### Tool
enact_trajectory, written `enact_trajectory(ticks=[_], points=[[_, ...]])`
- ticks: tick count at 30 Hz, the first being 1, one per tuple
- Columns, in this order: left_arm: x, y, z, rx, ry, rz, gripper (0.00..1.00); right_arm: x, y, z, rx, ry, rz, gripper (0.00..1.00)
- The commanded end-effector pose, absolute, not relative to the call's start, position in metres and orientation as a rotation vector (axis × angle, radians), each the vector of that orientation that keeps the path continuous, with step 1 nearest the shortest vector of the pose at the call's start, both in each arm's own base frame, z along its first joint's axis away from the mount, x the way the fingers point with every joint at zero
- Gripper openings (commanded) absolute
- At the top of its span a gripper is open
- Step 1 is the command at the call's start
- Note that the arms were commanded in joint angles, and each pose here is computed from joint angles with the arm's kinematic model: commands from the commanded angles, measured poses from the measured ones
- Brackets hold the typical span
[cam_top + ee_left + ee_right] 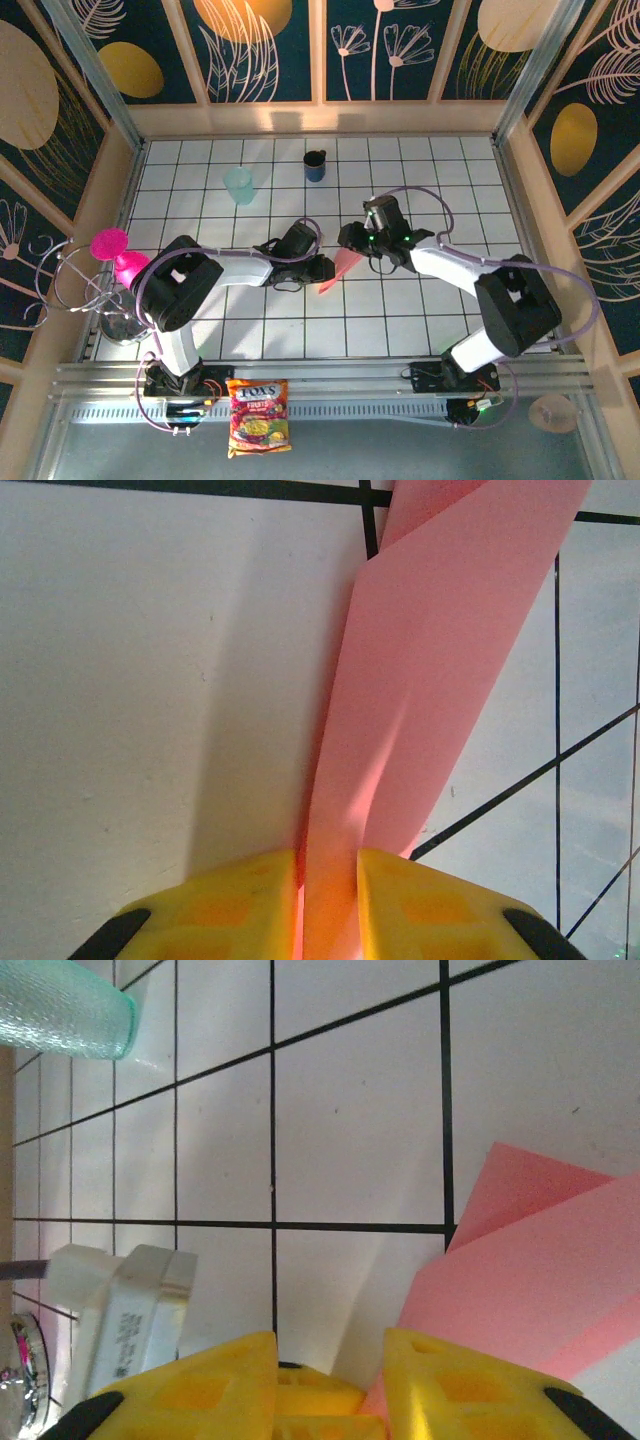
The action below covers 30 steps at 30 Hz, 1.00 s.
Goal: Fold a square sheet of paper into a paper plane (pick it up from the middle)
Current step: Fold the wing for the fifth time at the center of the table.
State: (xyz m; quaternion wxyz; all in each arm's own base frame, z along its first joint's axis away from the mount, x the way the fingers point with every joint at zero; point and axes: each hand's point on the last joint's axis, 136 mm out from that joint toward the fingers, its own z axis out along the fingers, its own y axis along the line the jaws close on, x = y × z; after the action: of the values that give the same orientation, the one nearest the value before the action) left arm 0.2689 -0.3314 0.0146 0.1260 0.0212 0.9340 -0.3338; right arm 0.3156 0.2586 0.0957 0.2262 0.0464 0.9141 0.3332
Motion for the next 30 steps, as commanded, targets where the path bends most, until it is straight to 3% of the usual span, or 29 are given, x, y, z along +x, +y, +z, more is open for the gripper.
enact_trajectory(ticks=[1, 12, 30], points=[[0.259, -0.303, -0.036, 0.047, 2.833, -0.742, 0.25, 0.314, 0.271, 0.085, 0.100, 2.530, 0.998, 0.32], [0.258, -0.303, -0.035, 0.051, 2.833, -0.746, 0.25, 0.312, 0.266, 0.044, 0.156, 2.630, 0.965, 0.26], [0.258, -0.306, -0.026, 0.063, 2.817, -0.777, 0.25, 0.306, 0.254, 0.012, 0.188, 2.709, 0.896, 0.24]])
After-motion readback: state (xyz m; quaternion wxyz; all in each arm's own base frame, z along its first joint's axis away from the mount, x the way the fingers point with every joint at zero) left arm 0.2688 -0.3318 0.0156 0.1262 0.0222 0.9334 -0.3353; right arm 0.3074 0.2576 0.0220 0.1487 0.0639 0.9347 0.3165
